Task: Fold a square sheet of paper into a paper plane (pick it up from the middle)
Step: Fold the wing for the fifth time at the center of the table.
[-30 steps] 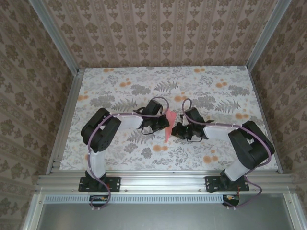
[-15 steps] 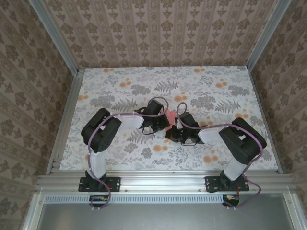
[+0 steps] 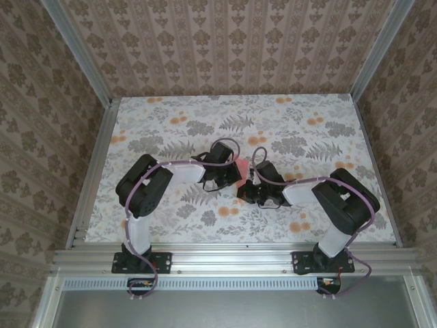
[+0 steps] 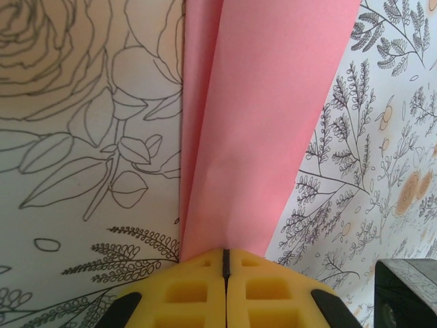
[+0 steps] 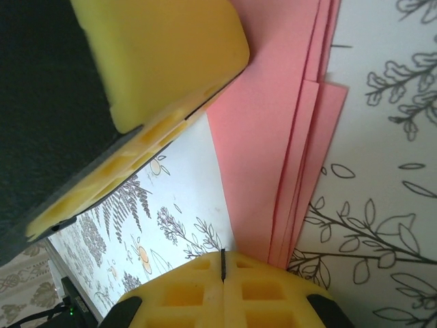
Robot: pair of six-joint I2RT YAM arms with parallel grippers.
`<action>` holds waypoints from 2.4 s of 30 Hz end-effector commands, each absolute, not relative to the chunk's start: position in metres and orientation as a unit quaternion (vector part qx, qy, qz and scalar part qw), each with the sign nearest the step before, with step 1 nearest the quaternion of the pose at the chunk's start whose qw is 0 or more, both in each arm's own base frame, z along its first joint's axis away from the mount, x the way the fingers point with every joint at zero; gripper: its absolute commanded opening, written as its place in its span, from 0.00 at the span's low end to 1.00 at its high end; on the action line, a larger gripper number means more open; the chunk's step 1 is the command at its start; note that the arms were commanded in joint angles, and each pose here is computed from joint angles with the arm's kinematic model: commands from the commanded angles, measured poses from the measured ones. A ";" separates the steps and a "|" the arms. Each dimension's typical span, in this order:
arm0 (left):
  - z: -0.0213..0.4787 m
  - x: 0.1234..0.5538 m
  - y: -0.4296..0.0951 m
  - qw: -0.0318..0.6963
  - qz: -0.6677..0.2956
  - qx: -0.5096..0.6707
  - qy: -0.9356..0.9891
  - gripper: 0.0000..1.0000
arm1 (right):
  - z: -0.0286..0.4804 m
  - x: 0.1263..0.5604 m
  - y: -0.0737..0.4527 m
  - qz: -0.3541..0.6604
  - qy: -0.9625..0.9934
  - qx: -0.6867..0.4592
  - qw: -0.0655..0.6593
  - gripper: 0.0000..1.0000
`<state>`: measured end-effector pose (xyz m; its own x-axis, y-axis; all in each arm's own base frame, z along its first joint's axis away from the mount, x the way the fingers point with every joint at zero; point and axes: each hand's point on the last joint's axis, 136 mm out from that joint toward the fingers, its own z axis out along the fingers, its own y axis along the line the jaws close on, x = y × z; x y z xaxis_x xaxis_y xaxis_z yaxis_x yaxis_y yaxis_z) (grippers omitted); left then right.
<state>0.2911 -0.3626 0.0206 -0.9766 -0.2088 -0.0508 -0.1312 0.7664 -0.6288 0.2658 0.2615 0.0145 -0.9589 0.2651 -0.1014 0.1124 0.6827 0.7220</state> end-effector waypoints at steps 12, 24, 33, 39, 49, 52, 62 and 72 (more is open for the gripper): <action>-0.022 0.277 -0.340 0.018 -0.256 -0.090 0.962 0.06 | 0.002 0.221 0.231 0.329 0.939 0.096 0.034 0.05; -0.021 0.276 -0.344 0.018 -0.257 -0.083 0.963 0.06 | 0.045 0.258 0.251 0.365 0.923 0.062 0.105 0.09; -0.020 0.276 -0.346 0.016 -0.263 -0.085 0.961 0.06 | 0.013 0.261 0.263 0.369 0.924 0.072 0.062 0.09; -0.012 0.283 -0.349 0.023 -0.277 -0.077 0.958 0.08 | -0.031 0.229 0.233 0.299 0.947 0.115 0.002 0.06; 0.004 0.319 -0.350 0.046 -0.302 -0.043 0.951 0.13 | -0.058 0.192 0.195 0.203 0.968 0.135 -0.057 0.05; 0.004 0.326 -0.348 0.047 -0.290 -0.033 0.955 0.14 | -0.060 0.188 0.192 0.193 0.970 0.134 -0.065 0.04; -0.005 0.343 -0.349 0.044 -0.279 -0.025 0.959 0.14 | -0.062 0.179 0.186 0.181 0.971 0.137 -0.075 0.03; -0.003 0.370 -0.346 0.063 -0.268 -0.023 0.961 0.14 | -0.065 0.174 0.183 0.181 0.969 0.145 -0.079 0.02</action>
